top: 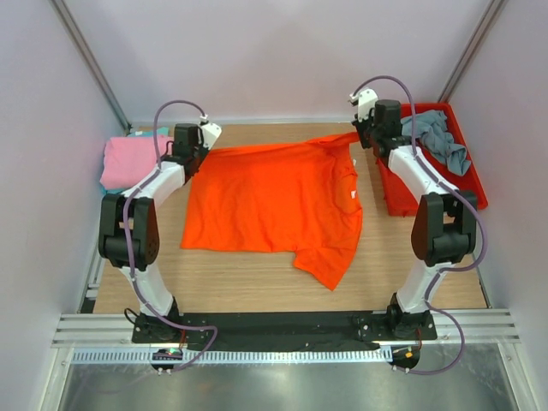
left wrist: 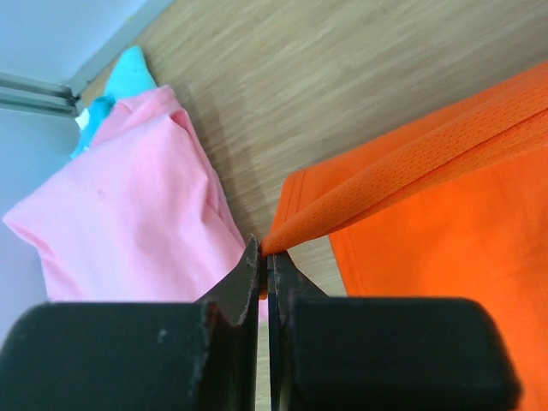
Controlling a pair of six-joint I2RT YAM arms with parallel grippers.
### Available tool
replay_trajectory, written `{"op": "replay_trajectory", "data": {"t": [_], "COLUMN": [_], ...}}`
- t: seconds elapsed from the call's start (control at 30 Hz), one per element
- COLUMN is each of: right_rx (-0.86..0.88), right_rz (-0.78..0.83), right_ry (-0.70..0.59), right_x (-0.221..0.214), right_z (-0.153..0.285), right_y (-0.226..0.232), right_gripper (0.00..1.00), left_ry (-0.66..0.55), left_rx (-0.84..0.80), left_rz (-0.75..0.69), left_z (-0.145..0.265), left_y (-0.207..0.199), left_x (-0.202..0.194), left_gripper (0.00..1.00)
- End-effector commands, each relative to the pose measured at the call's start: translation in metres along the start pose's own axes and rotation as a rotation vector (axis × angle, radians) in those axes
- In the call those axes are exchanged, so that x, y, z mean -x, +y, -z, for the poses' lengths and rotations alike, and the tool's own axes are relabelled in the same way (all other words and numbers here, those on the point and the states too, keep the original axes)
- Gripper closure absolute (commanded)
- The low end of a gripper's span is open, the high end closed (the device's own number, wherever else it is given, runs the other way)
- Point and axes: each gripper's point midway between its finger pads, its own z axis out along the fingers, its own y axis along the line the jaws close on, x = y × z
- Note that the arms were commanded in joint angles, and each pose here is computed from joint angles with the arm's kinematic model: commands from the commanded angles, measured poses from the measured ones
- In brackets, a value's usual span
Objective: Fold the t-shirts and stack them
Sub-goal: Fold the tshirt
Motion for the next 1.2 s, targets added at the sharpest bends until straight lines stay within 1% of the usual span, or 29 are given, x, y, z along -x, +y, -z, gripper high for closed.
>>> {"op": "replay_trajectory", "data": {"t": [0.0,0.23,0.43,0.57,0.83,1.07,1.1,1.13,1.17], "right_rx": [0.029,0.075,0.107,0.130,0.191,0.216,0.228,0.241,0.263], "right_rz": [-0.029,-0.047,-0.062,-0.086,-0.122,-0.128,-0.132,-0.133,-0.136], "right_ry": [0.041,0.109,0.153,0.154,0.216,0.234,0.240,0.242,0.241], "right_x": [-0.008,-0.042,-0.059,-0.063,-0.096,-0.108,-0.109,-0.109,-0.109], "right_z": [0.020,0.032,0.048,0.060,0.060,0.061,0.062,0.064,0.066], "right_y": [0.005,0.025,0.034,0.042,0.069,0.082,0.085,0.087,0.091], "right_gripper": [0.99,0.99,0.99,0.99,0.99,0.99,0.98,0.95,0.93], "left_ry": [0.006,0.068,0.087,0.085,0.130,0.163,0.167,0.173,0.179], "left_rx": [-0.011,-0.067,-0.093,-0.097,-0.086,-0.087,-0.085,-0.081,-0.074], "left_rz": [0.027,0.026,0.036,0.042,0.030,0.026,0.028,0.035,0.038], "left_z": [0.013,0.012,0.014,0.017,0.004,-0.004,-0.004,-0.003,-0.002], "left_y": [0.001,-0.022,-0.033,-0.035,-0.041,-0.048,-0.048,-0.048,-0.046], "left_x": [-0.006,-0.038,-0.050,-0.052,-0.069,-0.081,-0.082,-0.084,-0.085], "left_gripper": [1.00,1.00,1.00,1.00,1.00,1.00,1.00,1.00,0.97]}}
